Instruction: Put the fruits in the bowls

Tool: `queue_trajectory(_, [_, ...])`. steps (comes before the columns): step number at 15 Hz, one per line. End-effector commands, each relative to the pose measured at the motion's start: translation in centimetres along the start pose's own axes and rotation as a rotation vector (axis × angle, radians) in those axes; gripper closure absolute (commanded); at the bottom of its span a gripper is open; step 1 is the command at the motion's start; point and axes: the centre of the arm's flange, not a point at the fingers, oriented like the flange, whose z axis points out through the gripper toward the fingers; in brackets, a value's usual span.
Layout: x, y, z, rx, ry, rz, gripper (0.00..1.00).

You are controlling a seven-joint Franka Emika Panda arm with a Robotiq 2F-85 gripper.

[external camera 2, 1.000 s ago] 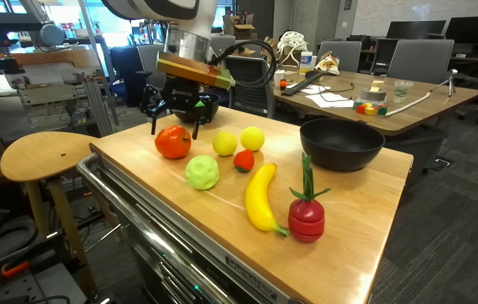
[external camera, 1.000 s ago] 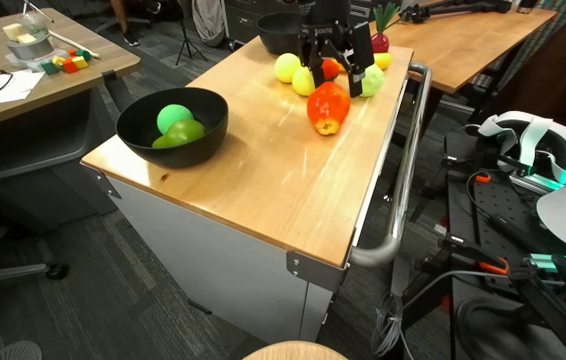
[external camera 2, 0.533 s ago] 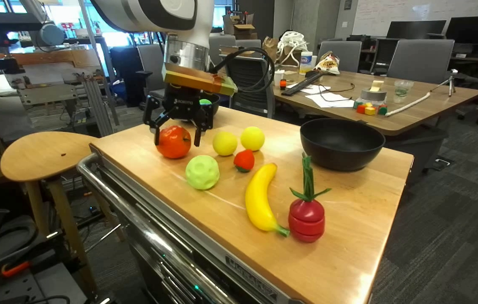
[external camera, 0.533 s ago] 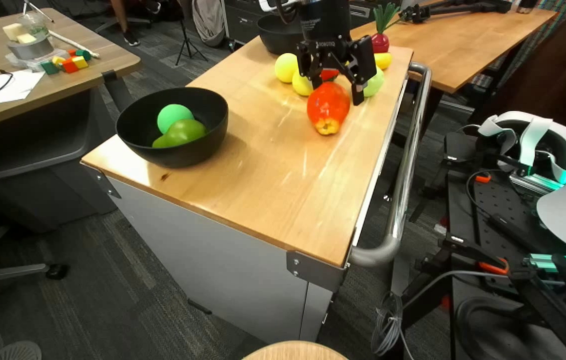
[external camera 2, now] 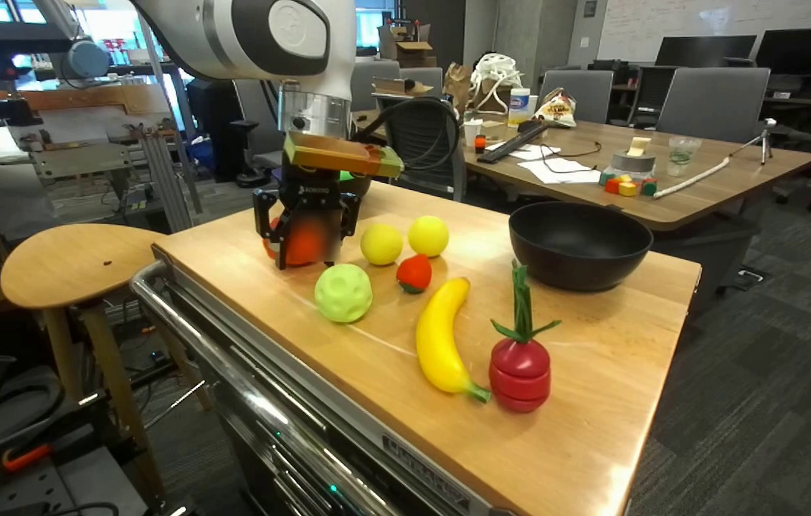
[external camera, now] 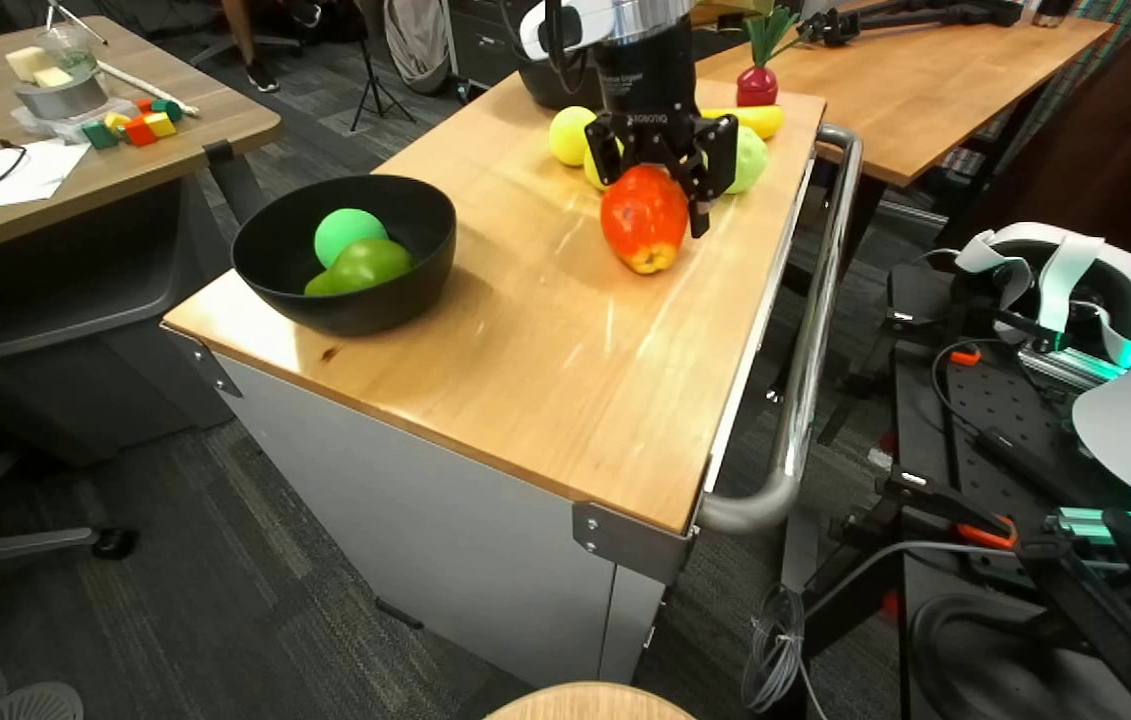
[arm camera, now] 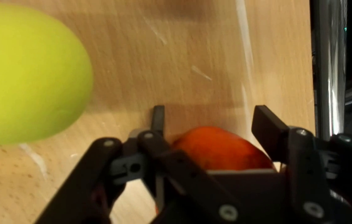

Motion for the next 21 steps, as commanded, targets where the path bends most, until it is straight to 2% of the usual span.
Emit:
queue_trajectory(1, [1.3, -1.0, -0.3, -0.027, 0.034, -0.074, 0.05])
queue_trajectory(2, [1.6, -1.1, -0.3, -0.035, 0.036, -0.088, 0.0])
queue_trajectory(6, [2.9, -1.5, -0.9, -0.051, 0.05, -0.124, 0.0])
queue_trajectory(16, [6.6, -3.9, -2.3, 0.035, 0.195, -0.132, 0.0])
queue_trajectory(17, [6.8, -4.1, -2.4, 0.041, 0.205, -0.132, 0.1])
queue_trajectory(18, [6.9, -4.2, -2.4, 0.04, 0.208, -0.132, 0.25])
queue_trajectory(19, [6.8, -4.3, -2.5, 0.038, 0.206, -0.128, 0.33])
queue_trajectory(21, [6.7, -4.1, -2.8, 0.019, 0.202, -0.128, 0.33])
